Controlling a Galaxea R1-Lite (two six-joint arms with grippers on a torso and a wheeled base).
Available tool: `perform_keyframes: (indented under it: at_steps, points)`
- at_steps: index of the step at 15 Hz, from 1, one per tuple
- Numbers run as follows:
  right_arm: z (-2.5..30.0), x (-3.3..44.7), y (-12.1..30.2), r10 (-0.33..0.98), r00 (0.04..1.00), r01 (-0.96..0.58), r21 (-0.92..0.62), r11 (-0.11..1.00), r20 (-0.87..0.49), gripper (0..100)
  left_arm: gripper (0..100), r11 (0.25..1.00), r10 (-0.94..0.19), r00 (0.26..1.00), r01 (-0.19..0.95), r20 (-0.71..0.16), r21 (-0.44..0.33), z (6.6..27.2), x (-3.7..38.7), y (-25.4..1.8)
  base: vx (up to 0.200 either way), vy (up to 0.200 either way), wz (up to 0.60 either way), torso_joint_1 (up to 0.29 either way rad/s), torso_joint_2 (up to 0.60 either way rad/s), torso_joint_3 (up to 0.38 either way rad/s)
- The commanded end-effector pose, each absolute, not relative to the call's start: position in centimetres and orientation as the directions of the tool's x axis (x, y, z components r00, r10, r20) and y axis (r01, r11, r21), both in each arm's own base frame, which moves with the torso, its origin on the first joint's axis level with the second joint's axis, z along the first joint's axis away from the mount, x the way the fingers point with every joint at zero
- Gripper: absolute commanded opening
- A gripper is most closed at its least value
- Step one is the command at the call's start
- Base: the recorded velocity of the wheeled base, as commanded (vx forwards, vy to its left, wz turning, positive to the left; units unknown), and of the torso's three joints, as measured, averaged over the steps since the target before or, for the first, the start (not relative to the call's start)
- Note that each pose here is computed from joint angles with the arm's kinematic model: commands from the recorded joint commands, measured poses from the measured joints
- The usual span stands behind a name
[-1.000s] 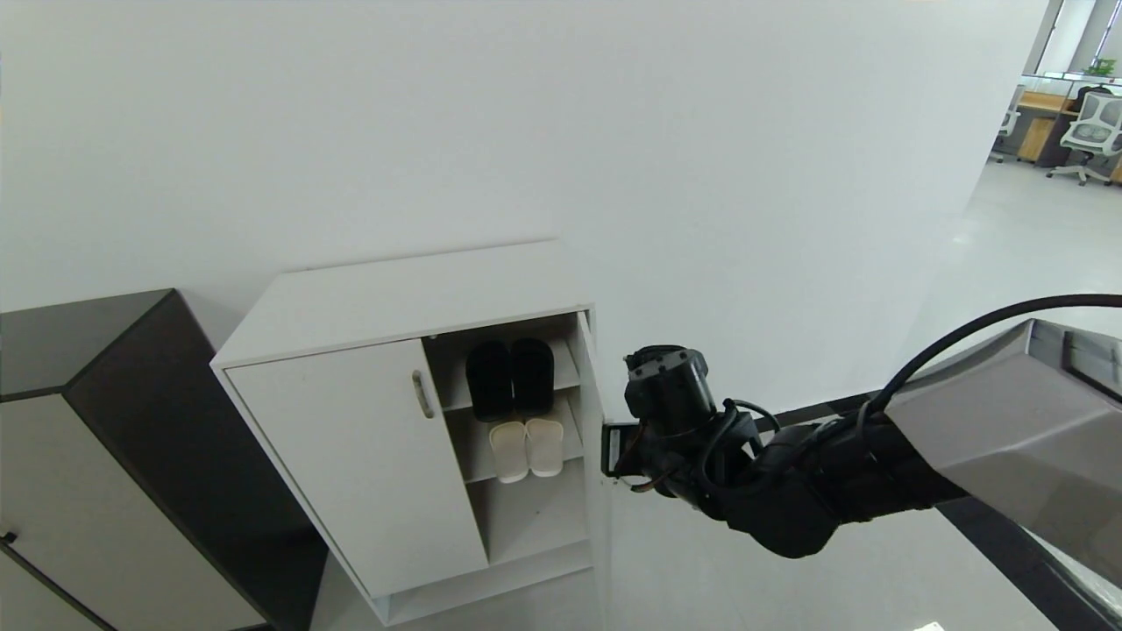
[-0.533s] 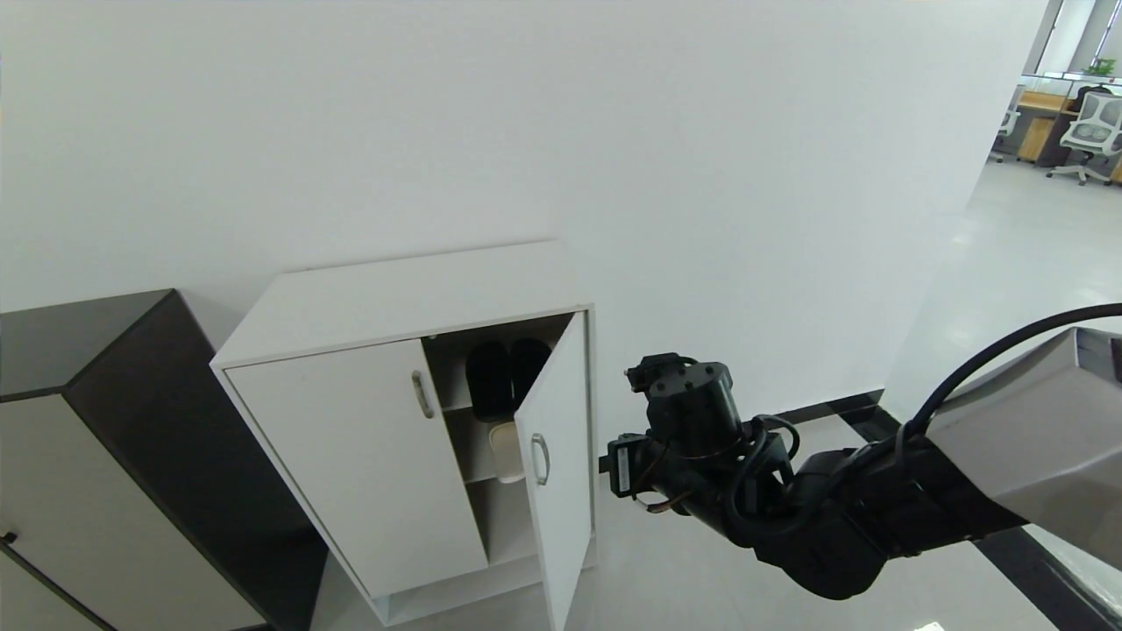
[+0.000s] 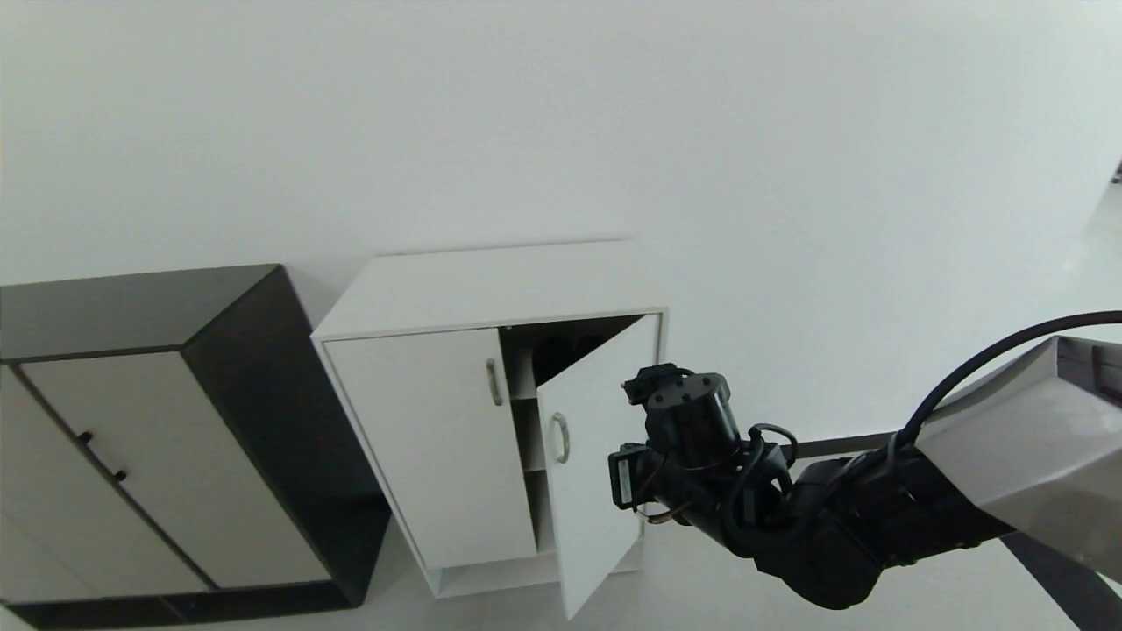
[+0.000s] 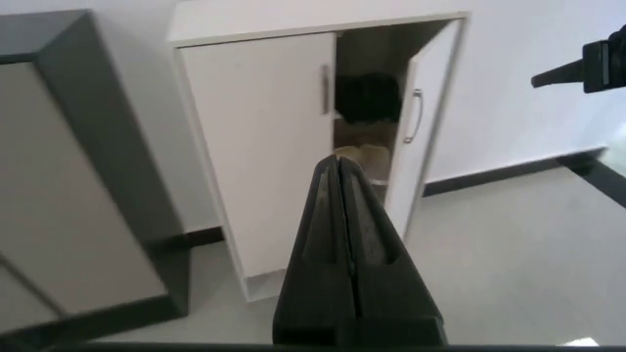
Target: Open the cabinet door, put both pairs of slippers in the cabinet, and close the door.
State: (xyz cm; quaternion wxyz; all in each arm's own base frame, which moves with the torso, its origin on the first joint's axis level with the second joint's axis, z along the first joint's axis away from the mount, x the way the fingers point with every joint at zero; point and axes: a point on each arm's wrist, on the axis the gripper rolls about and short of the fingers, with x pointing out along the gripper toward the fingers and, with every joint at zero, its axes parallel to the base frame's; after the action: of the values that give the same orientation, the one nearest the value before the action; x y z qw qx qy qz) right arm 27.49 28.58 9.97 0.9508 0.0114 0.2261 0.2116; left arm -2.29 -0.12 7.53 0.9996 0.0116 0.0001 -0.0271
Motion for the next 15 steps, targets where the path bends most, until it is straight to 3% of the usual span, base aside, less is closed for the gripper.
perform_keyframes:
  at_steps: [1,4,7,13,15]
  points:
    - [9.5,27.6,28.5,0.401,0.805,-0.395,0.111,0.912,-0.437,0,0,0.998,-0.054,0.999,0.054,-0.002,0.023,7.5,-2.3,-0.1,0.000,0.000,0.60,-0.007,0.00,0.002]
    - [8.3,28.1,26.8,0.398,0.791,-0.416,0.068,0.907,-0.464,0,0,0.998,-0.054,0.999,0.054,-0.003,0.024,7.5,-2.3,-0.1,0.000,0.000,0.00,0.000,0.00,0.000]
    - [6.8,28.4,23.6,0.550,0.746,-0.569,0.069,0.819,-0.375,0,0,0.998,-0.055,0.998,0.055,-0.002,0.024,7.5,-2.3,-0.1,0.000,0.000,0.00,0.000,0.00,0.000]
    - [4.8,29.0,22.0,0.665,0.679,-0.671,0.107,0.734,-0.310,0,0,0.998,-0.054,0.999,0.054,0.000,0.025,7.5,-2.3,-0.1,0.000,0.000,0.00,0.000,0.00,0.000]
    - [4.6,29.1,22.0,0.665,0.678,-0.670,0.107,0.734,-0.314,0,0,0.998,-0.055,0.998,0.055,-0.002,0.024,7.5,-2.3,-0.1,0.200,0.000,0.00,-0.002,0.00,0.002]
